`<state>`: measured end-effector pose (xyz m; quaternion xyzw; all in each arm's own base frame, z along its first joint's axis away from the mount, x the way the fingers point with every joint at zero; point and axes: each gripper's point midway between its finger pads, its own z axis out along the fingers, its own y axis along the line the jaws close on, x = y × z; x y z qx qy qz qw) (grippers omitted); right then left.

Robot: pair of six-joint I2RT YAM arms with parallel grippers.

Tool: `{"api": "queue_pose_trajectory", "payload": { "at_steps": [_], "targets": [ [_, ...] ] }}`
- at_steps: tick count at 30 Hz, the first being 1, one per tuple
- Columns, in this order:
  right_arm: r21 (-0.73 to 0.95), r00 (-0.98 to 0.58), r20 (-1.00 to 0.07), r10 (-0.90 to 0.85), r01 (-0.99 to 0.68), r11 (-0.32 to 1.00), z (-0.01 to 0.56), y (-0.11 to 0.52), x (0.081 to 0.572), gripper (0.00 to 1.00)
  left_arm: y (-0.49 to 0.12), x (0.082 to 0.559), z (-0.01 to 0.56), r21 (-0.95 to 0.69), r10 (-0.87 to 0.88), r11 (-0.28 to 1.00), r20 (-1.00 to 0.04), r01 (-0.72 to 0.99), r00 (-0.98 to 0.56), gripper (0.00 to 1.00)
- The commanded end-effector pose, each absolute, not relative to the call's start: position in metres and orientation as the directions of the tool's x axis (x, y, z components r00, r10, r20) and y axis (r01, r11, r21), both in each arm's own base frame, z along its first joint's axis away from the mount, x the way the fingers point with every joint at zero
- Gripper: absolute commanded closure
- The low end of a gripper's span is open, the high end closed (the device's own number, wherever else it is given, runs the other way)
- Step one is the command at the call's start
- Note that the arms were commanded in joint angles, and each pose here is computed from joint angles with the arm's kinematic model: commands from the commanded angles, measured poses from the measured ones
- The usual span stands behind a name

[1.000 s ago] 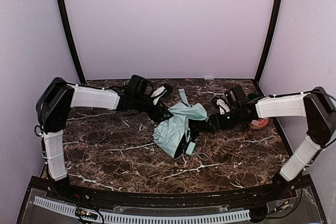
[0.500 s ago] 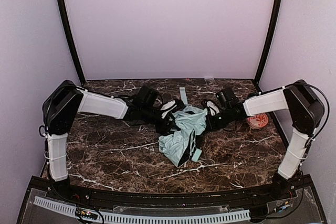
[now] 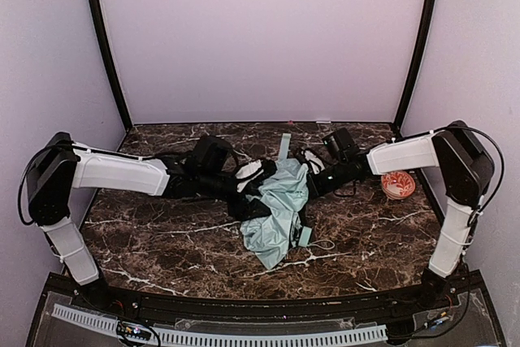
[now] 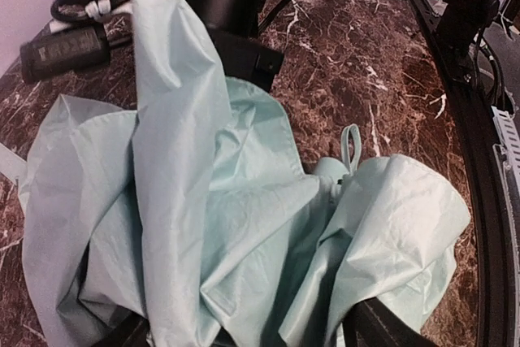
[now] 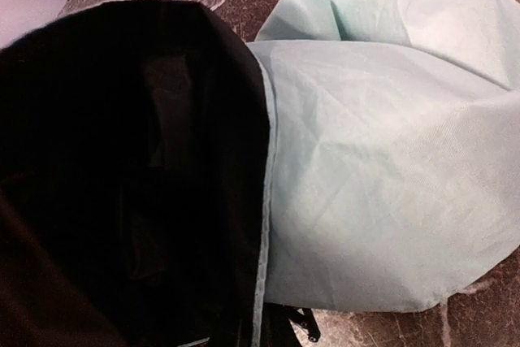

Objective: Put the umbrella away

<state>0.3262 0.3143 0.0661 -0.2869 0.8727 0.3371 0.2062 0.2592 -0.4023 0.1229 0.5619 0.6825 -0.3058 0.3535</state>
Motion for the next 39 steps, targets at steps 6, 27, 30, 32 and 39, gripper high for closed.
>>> {"api": "queue_pose_trajectory", "payload": {
  "at_steps": [6, 27, 30, 32, 39],
  "targets": [
    [0.385, -0.653, -0.549, -0.522, -0.752, 0.535, 0.051, 0.326, 0.344, 0.96, -0.377, 0.252, 0.163, 0.036, 0.545, 0.318, -0.824, 0.947, -0.151, 0.19],
    [0.013, -0.679, -0.622, -0.391, -0.508, 0.862, 0.174, 0.228, 0.388, 0.53, -0.338, 0.271, 0.242, 0.173, 0.467, 0.526, -0.877, 0.833, -0.113, 0.17],
    [-0.025, -0.581, -0.686, -0.439, -0.583, 0.812, 0.206, 0.263, 0.366, 0.52, -0.328, 0.278, 0.241, 0.146, 0.454, 0.597, -0.872, 0.789, -0.181, 0.15],
    [-0.052, -0.53, -0.694, -0.488, -0.64, 0.767, 0.213, 0.289, 0.345, 0.51, -0.319, 0.284, 0.231, 0.127, 0.46, 0.647, -0.852, 0.752, -0.252, 0.14],
    [-0.055, -0.453, -0.654, -0.607, -0.771, 0.635, 0.191, 0.346, 0.275, 0.43, -0.279, 0.305, 0.226, 0.005, 0.388, 0.756, -0.809, 0.655, -0.442, 0.13]
  ]
}}
